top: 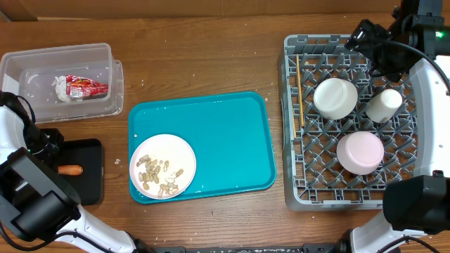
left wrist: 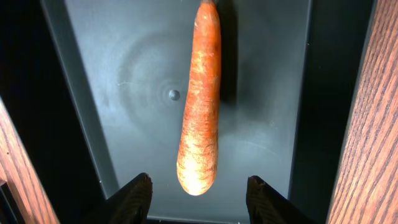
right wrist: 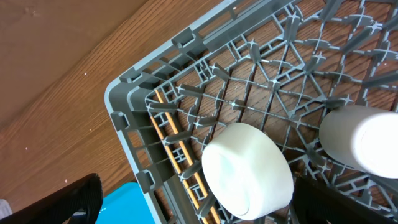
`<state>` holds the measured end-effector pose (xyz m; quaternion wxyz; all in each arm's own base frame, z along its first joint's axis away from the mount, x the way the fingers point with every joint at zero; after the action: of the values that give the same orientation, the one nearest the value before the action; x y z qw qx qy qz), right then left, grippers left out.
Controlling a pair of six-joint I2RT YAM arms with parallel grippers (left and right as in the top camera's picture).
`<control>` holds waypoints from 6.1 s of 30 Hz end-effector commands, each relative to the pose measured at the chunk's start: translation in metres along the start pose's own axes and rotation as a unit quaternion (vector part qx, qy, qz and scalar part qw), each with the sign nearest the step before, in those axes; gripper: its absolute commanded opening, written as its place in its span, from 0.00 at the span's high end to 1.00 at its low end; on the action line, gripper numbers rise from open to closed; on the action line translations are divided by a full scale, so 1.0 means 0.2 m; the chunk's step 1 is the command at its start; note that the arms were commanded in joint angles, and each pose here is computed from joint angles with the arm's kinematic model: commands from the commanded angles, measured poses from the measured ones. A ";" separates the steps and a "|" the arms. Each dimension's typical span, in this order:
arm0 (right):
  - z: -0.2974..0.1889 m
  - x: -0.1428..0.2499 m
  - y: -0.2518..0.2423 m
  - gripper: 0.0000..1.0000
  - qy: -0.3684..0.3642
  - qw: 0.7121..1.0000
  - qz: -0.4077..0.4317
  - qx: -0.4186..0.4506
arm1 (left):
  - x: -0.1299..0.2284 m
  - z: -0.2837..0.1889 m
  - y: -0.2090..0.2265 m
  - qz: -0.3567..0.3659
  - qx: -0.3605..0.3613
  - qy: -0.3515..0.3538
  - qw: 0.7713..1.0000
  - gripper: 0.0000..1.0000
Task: Sort waste into correct bins and load items into the dishwasher
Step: 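Release the carrot onto the black tray and raise the left gripper, then move the left gripper to the rim of the white food plate, then close the left gripper on the plate rim and lift the plate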
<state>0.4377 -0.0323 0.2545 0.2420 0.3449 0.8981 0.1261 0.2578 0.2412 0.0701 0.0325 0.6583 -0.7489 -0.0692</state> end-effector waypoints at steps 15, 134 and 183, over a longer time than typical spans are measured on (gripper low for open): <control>-0.01 -0.01 0.01 0.00 -0.004 1.000 0.001 -0.006 | 0.04 -0.36 -0.08 0.086 0.023 -0.025 0.996 0.26; -0.01 -0.01 0.01 0.00 -0.004 1.000 0.000 -0.006 | 1.78 0.23 -0.31 0.598 -0.131 -0.009 0.791 0.57; -0.01 -0.01 0.01 0.00 -0.004 1.000 0.000 -0.006 | 1.77 0.17 -0.39 0.603 -0.117 -0.041 0.788 0.96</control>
<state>0.4377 -0.0323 0.2545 0.2420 0.3451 0.8980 0.1261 0.2774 -0.1186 0.0136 0.1200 0.0676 -0.9809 -0.1376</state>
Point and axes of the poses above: each gripper's point midway between its finger pads, its own z axis out along the fingers, its own y axis along the line the jaws close on, x = y × z, the point moved 1 cm from there along -z, back along the fingers, and after that the axes turned 9 degrees about z, right-handed, at the moved point
